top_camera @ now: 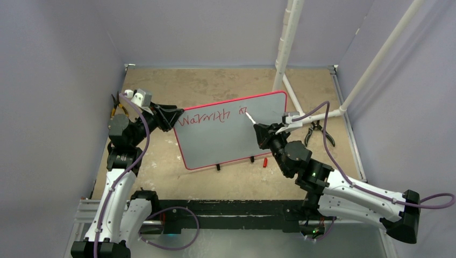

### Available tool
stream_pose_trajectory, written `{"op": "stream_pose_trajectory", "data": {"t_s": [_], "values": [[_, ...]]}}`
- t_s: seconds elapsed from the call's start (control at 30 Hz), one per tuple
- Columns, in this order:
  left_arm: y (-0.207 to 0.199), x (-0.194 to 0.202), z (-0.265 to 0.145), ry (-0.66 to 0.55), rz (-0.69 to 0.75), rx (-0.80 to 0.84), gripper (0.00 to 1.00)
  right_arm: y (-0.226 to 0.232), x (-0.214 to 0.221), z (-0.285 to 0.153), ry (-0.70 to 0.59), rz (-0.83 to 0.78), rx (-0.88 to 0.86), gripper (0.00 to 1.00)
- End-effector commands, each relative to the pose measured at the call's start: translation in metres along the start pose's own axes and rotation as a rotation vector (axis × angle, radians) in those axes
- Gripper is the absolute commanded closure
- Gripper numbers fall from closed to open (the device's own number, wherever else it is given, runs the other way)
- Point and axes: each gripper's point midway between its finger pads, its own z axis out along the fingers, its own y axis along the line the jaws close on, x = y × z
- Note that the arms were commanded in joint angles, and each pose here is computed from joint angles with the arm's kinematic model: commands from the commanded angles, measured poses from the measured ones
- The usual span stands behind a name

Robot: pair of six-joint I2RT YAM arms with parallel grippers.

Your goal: Write a sentence on the whiteboard

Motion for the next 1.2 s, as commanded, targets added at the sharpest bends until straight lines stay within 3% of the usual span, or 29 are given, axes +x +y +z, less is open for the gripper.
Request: {"op": "stream_pose_trajectory", "data": {"t_s": [0.0,0.57,1.17], "values": [[-0.004,0.004,-0.002,0.007,0.009,0.021,0.64,-0.008,0.000,-0.001,0.009,-0.027,0.029,1.00],[-0.002,0.004,-0.002,0.008,0.009,0.011,0.64,0.013,-0.027,-0.013,0.001,-0.041,-0.094,1.00],[-0.001,0.005,-0.001,0.013,0.006,0.009,0.64,-0.017,-0.064,-0.010,-0.114,-0.063,-0.008,1.00]]}}
